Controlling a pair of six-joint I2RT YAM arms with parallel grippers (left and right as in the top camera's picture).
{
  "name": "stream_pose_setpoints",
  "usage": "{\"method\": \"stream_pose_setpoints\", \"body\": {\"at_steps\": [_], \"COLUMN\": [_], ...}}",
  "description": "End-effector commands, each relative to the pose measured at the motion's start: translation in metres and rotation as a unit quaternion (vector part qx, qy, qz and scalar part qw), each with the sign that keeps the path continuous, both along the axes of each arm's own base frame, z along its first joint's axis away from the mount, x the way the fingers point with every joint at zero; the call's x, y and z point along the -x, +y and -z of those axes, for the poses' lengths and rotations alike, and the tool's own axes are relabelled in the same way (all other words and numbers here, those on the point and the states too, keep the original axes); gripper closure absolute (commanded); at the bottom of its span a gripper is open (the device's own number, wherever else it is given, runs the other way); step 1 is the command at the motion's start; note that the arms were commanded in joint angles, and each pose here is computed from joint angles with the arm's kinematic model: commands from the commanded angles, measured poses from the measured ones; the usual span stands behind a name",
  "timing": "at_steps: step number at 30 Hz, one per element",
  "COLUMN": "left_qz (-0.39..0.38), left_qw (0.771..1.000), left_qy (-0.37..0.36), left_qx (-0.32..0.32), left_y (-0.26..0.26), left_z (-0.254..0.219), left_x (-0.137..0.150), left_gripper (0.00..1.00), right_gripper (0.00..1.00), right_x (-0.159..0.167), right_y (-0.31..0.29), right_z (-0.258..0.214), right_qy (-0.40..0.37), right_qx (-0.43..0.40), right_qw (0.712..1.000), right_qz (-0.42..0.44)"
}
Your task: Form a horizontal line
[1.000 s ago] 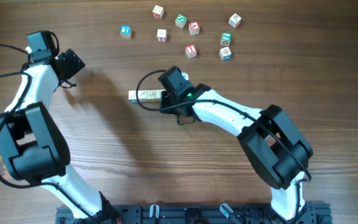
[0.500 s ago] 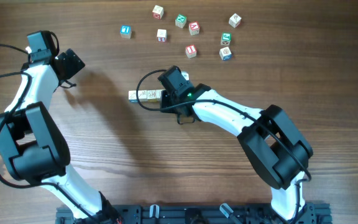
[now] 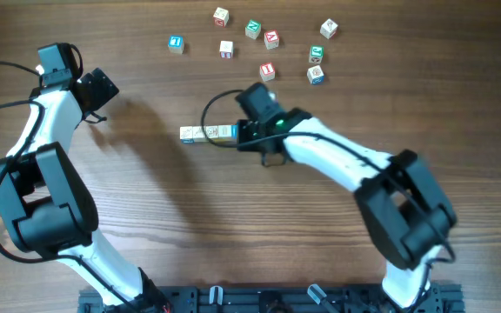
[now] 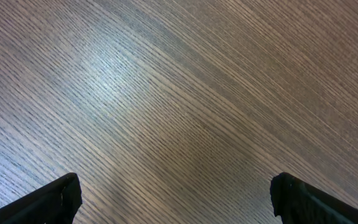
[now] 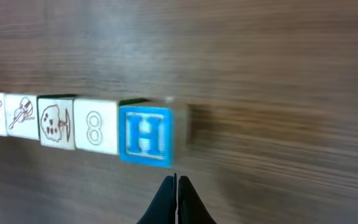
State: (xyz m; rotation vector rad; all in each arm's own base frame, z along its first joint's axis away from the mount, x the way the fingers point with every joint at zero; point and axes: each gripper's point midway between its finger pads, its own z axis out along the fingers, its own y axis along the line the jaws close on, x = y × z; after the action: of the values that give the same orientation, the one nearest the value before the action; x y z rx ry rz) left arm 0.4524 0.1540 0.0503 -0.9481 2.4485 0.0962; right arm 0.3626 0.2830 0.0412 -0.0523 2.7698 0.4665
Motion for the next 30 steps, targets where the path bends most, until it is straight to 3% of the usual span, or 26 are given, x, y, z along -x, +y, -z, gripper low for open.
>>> {"method": "stream_pose_setpoints", "body": {"at_steps": [1,2,3,4,5,9,30], "left_qz": [-0.002,-0.002,-0.002,-0.002,-0.002,-0.002,-0.002], "left_qw": [1.000,1.000,1.000,1.000,1.000,1.000,1.000], "left_qy": [0.004,0.004,0.004,0.004,0.004,0.004,0.004], "left_qx": [-0.005,-0.005,-0.005,-0.005,-0.005,-0.005,-0.005], "left_y": [0.003,0.003,0.003,0.003,0.003,0.003,0.003], "left_z": [0.003,0.003,0.003,0.003,0.003,0.003,0.003], "left_x": [0.001,0.001,0.001,0.001,0.001,0.001,0.001], "left_gripper": [0.00,0.00,0.00,0.00,0.00,0.00,0.00], "right_gripper": [0.95,0.90,0.60,0.20,0.00,0.00,0.00], "right_x": [-0.037,-0.042,-0.049,-0.058,-0.062,-0.076,-0.077], "right_y": [-0.054,-0.065,-0.080,-0.098,-0.109,-0.148,-0.149], "right_z": [-0.030,-0.029,-0.029,-0.029,-0.029,-0.029,-0.029], "right_qy": [-0.047,-0.048,-0.050,-0.051,-0.051,-0.053,-0.053], "right_qx": [0.013,0.016,0.022,0.026,0.026,0.038,0.038], "right_qw": [0.999,0.998,0.998,0.997,0.996,0.992,0.992], "right_qz": [0.017,0.023,0.031,0.048,0.061,0.108,0.111]}}
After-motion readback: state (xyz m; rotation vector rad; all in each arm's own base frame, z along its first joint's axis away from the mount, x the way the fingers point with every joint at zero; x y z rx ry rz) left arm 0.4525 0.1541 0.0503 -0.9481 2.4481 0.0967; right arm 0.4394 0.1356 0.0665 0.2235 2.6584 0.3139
